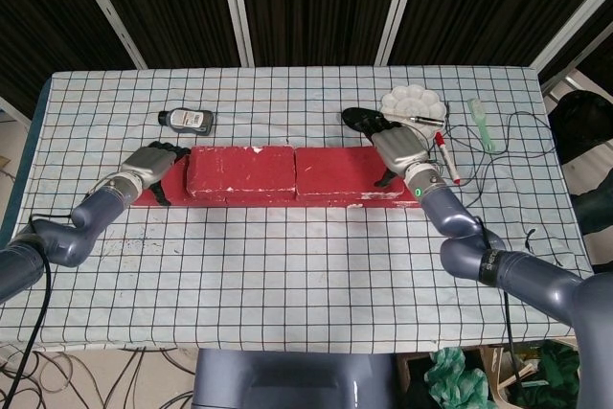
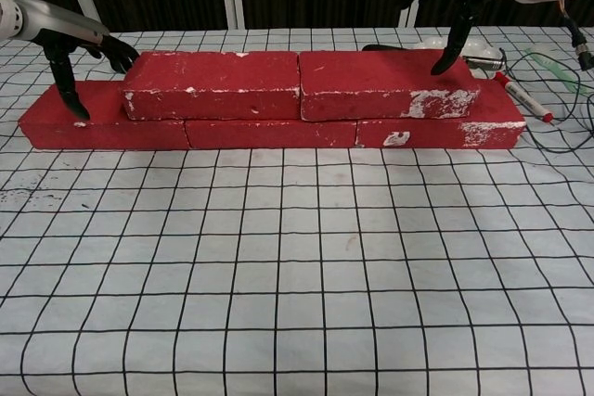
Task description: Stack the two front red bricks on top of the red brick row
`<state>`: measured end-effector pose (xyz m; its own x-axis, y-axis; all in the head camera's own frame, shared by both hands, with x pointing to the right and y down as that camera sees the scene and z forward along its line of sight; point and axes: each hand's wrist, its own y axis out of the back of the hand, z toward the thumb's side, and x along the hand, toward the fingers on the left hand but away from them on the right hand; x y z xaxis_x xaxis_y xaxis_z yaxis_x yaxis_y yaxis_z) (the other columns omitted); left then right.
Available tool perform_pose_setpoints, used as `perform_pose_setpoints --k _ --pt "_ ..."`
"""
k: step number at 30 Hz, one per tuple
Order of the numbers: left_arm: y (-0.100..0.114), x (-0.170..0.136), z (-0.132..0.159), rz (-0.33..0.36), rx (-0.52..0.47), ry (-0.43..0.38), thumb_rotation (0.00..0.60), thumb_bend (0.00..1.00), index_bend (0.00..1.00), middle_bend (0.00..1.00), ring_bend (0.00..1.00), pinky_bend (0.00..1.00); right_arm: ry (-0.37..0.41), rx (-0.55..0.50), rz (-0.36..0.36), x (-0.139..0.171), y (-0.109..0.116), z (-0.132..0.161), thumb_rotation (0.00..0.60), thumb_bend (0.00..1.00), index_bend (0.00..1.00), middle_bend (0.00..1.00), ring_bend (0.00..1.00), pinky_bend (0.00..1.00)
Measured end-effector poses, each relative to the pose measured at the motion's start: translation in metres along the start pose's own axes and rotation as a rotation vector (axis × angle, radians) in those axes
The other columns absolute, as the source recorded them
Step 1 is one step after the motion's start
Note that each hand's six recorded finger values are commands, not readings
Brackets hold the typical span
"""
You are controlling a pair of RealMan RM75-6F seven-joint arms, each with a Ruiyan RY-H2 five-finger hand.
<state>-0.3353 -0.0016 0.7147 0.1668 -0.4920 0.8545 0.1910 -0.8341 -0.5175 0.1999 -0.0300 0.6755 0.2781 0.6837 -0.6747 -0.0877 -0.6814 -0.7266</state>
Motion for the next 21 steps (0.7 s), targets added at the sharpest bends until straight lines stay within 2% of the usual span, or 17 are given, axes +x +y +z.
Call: perform_pose_setpoints --k 15,21 --pt "-0.001 0.0 -0.002 -0.007 0.006 0.006 0.6 0.02 0.07 0.09 0.0 0.01 -0.009 -0.006 -0.002 0.002 0.001 -0.006 0.6 0.0 0.0 0.02 0.0 0.12" --pt "0.011 -0.011 -0.015 0.026 0.01 0.029 0.6 0.02 0.07 0.09 0.0 0.01 -0.005 -0.013 -0.011 0.004 0.004 -0.006 0.6 0.0 0.0 0.02 0.0 0.12"
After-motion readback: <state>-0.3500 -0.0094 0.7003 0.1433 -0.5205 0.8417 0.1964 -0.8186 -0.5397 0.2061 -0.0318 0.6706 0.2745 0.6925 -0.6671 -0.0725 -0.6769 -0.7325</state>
